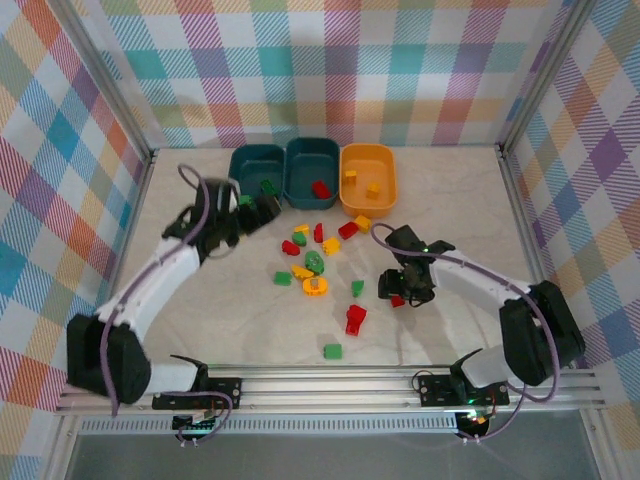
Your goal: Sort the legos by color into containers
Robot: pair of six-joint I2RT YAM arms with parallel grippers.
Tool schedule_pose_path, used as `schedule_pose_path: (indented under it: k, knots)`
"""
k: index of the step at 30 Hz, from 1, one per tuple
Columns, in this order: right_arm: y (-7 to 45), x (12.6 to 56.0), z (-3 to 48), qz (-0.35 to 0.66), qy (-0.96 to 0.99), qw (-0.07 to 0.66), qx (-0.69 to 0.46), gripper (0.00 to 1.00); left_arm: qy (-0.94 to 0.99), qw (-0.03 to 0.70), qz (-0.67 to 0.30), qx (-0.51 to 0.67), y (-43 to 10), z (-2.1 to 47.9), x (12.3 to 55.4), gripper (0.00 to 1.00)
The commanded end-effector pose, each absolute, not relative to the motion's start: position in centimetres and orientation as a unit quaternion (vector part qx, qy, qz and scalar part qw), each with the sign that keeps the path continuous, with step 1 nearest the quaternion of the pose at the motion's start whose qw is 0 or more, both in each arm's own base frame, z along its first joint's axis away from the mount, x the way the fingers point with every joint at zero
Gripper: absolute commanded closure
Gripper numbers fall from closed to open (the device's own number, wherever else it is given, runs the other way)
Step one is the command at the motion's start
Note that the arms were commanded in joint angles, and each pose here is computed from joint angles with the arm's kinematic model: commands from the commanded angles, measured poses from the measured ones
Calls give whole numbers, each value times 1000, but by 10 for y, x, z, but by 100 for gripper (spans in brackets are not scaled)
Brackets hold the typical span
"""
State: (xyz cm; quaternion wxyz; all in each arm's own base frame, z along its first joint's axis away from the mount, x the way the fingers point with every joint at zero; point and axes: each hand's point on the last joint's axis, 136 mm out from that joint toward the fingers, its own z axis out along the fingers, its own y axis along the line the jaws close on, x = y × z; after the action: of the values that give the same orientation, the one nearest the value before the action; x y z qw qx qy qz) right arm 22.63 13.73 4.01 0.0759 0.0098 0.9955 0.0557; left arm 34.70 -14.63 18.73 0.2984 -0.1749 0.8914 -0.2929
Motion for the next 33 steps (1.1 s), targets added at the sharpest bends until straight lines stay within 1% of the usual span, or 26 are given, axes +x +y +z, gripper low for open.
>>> schedule_pose_path:
  k: [1, 4, 7, 8, 10, 12, 14, 17, 19, 21, 25, 28, 30, 33]
  knots:
    - [144, 228, 30, 51, 997, 62, 7, 35, 888, 251, -322, -212, -151, 139, 311, 0]
    - [135, 235, 24, 13, 998, 67, 7, 39, 893, 242, -315, -211, -143, 125, 286, 0]
    - [132, 239, 20, -4, 998, 70, 2, 45, 908, 239, -287, -189, -135, 128, 273, 0]
    - [131, 239, 18, -9, 998, 66, 0, 49, 910, 240, -283, -184, -135, 130, 273, 0]
    - [131, 242, 18, -15, 998, 67, -2, 63, 911, 243, -283, -175, -135, 134, 275, 0]
    - [135, 246, 26, -5, 996, 86, -3, 70, 912, 241, -283, -174, -137, 134, 277, 0]
    - [141, 255, 41, 12, 994, 110, -2, 73, 912, 237, -285, -178, -139, 132, 280, 0]
    - [156, 277, 75, 40, 987, 157, -5, 74, 915, 229, -269, -194, -135, 122, 283, 0]
    - [176, 304, 103, 72, 978, 194, -13, 74, 917, 221, -231, -239, -118, 109, 280, 0]
    - [203, 329, 120, 112, 970, 214, -23, 74, 906, 220, -197, -304, -97, 95, 271, 0]
    - [266, 384, 131, 178, 957, 224, -47, 75, 858, 250, -235, -383, -82, 85, 253, 0]
    - [295, 421, 141, 199, 946, 251, -54, 74, 845, 272, -243, -390, -73, 89, 239, 0]
    - [306, 446, 150, 199, 939, 276, -58, 74, 849, 276, -236, -385, -68, 89, 228, 0]
    - [324, 477, 155, 196, 933, 295, -69, 74, 852, 275, -243, -373, -68, 86, 215, 0]
